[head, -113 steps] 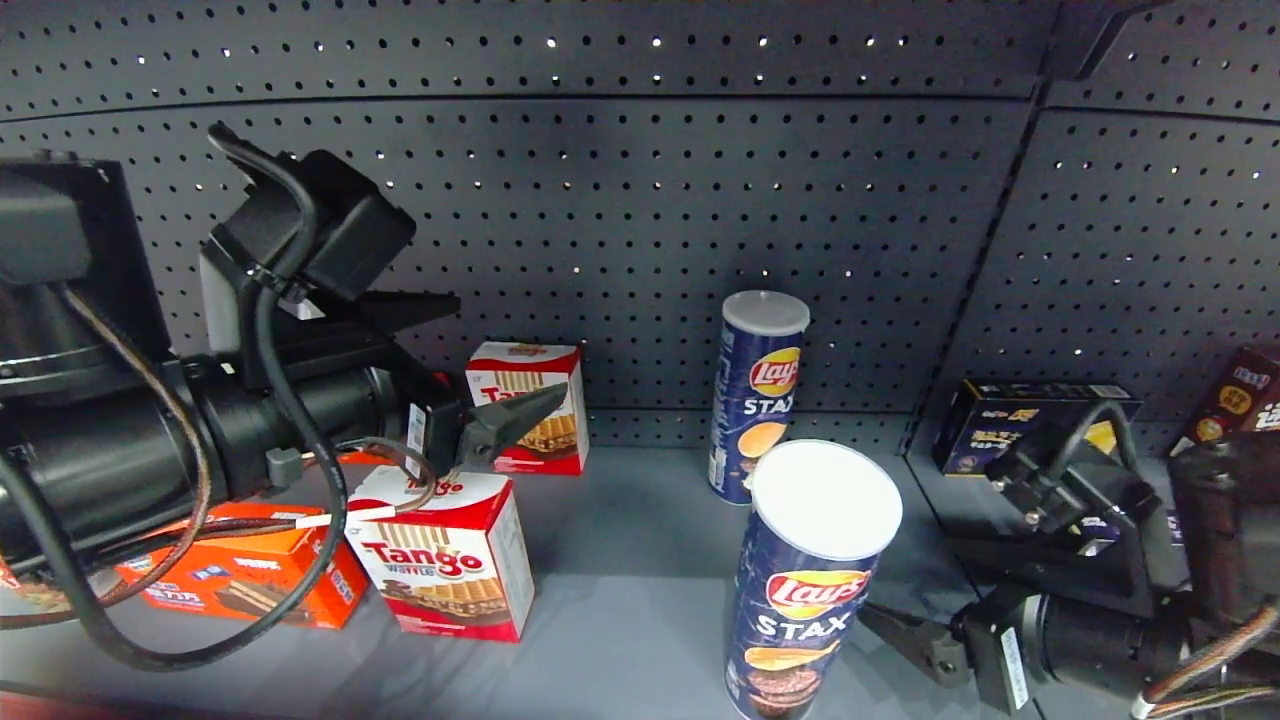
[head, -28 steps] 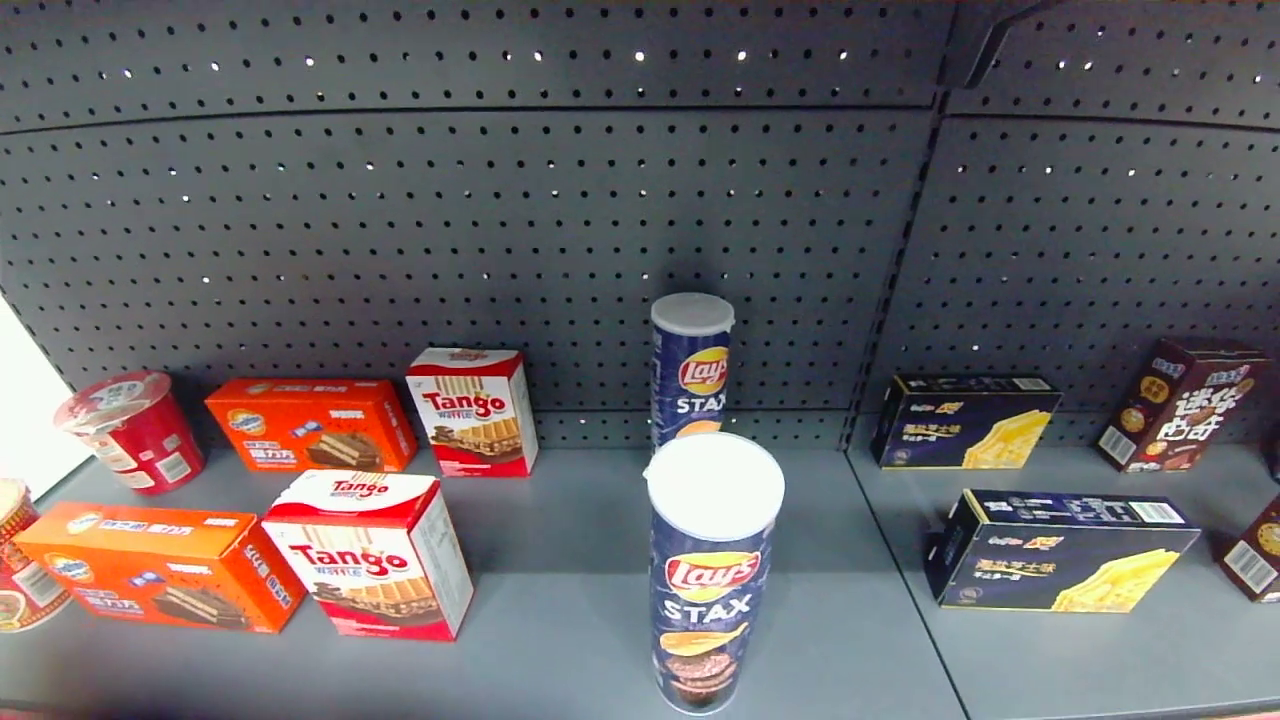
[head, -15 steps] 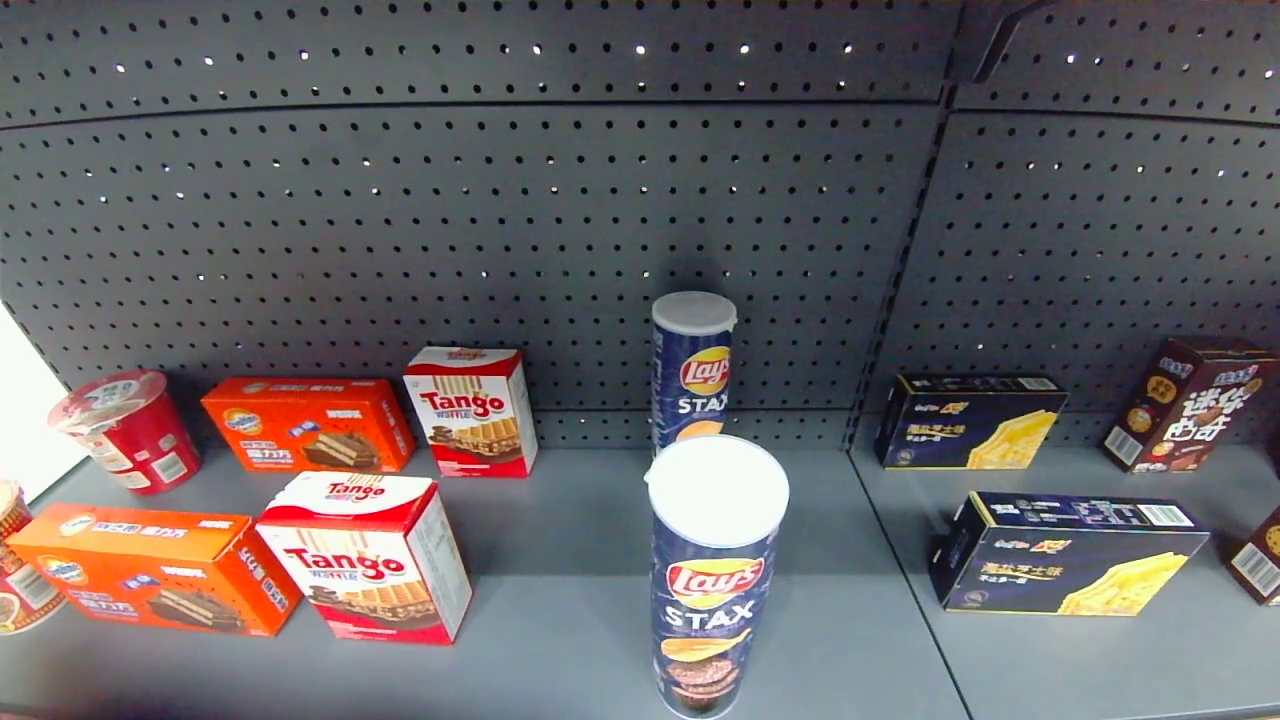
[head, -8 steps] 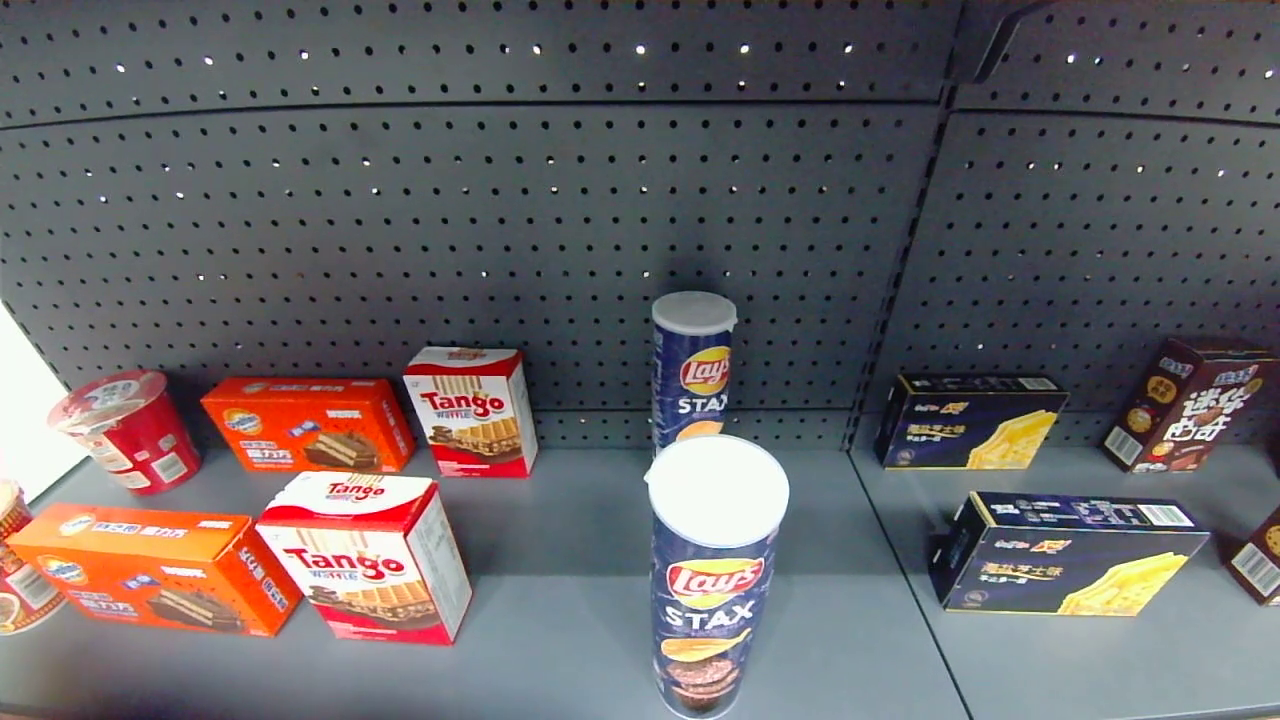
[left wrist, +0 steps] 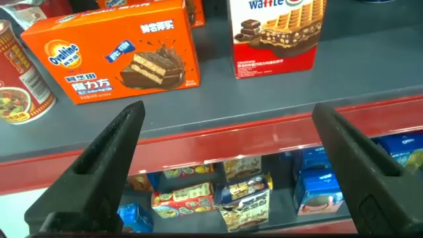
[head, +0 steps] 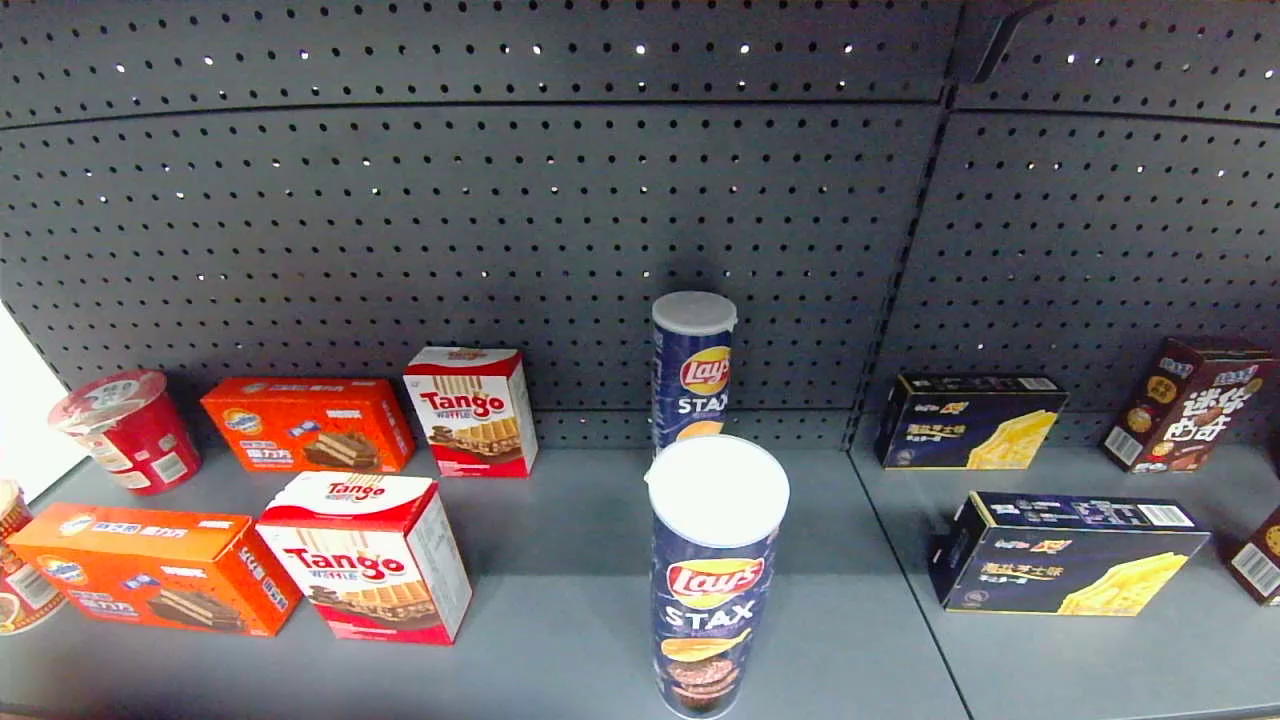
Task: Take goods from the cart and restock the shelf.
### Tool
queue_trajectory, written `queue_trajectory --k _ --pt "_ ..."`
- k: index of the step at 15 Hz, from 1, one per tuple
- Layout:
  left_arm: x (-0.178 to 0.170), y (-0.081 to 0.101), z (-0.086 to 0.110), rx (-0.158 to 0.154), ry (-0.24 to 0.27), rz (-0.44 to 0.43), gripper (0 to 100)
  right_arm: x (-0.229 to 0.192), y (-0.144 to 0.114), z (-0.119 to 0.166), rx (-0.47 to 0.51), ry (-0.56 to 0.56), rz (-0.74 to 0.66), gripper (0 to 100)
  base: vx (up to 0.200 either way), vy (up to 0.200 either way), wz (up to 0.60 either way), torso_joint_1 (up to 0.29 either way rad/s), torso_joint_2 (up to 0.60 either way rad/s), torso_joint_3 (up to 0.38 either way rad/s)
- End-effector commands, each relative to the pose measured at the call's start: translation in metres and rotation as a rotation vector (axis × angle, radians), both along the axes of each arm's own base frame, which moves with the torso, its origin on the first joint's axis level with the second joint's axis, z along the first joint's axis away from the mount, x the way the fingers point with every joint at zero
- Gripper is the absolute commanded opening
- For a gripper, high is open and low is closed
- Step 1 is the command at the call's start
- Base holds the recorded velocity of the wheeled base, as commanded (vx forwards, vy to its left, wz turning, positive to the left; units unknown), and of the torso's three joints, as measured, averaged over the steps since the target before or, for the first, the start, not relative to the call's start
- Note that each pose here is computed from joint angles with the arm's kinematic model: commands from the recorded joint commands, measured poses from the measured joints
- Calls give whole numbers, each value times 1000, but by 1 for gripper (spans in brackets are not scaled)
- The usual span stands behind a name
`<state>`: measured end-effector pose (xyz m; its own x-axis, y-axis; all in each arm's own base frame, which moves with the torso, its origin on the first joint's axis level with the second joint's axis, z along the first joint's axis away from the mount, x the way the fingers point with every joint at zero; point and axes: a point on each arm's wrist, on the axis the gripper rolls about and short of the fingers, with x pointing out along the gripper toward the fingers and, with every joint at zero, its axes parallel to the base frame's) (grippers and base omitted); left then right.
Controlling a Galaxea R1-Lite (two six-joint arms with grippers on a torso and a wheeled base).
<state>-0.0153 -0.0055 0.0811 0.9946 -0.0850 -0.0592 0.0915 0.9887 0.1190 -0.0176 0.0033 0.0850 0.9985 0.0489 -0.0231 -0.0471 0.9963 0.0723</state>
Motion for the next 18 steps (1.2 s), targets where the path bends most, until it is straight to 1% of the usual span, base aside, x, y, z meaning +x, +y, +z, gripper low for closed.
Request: queue_trajectory --k 1,2,3,4,5,7,8,9,10,11,13,14,16,17,18 --pt "0 0 0 -2 3 -2 100 -2 0 -1 -4 -16 60 100 0 0 0 0 0 0" --pt "0 0 0 -2 3 -2 100 -4 -1 -1 -8 -35 98 100 0 0 0 0 0 0" --pt "0 0 0 -2 3 1 100 -4 -1 -1 -8 -34 26 100 0 0 0 0 0 0" --pt "0 0 0 -2 3 1 100 -3 -3 -1 -1 -41 -80 100 0 0 0 0 0 0" --pt "0 0 0 -2 4 4 100 -4 -5 -6 4 -48 -147 100 0 0 0 0 0 0" --pt "0 0 -3 0 32 13 100 -5 -5 -6 9 -54 -119 100 0 0 0 0 0 0" --pt "0 0 -3 -2 33 16 100 -5 -5 -8 -12 -37 -106 100 0 0 0 0 0 0" --pt "0 1 -3 -13 34 37 100 -5 -4 -9 -52 -29 -87 100 0 0 0 0 0 0" --pt "0 2 -3 -33 38 114 100 -5 -4 -9 -60 -28 -85 100 0 0 0 0 0 0" --pt "0 3 -3 -67 39 165 100 -5 -4 -9 -60 -28 -85 100 0 0 0 0 0 0" --pt "0 3 -3 -80 38 168 100 -5 -4 -9 -60 -28 -85 100 0 0 0 0 0 0" --pt "0 3 -3 -114 35 167 100 -5 -4 -9 -60 -28 -84 100 0 0 0 0 0 0" --pt "0 3 -3 -121 35 174 100 -5 -4 -9 -60 -28 -85 100 0 0 0 0 0 0" --pt "0 3 -3 -117 35 171 100 -5 -4 -9 -60 -28 -84 100 0 0 0 0 0 0" --pt "0 3 -3 -120 35 171 100 -5 -4 -9 -60 -28 -84 100 0 0 0 0 0 0"
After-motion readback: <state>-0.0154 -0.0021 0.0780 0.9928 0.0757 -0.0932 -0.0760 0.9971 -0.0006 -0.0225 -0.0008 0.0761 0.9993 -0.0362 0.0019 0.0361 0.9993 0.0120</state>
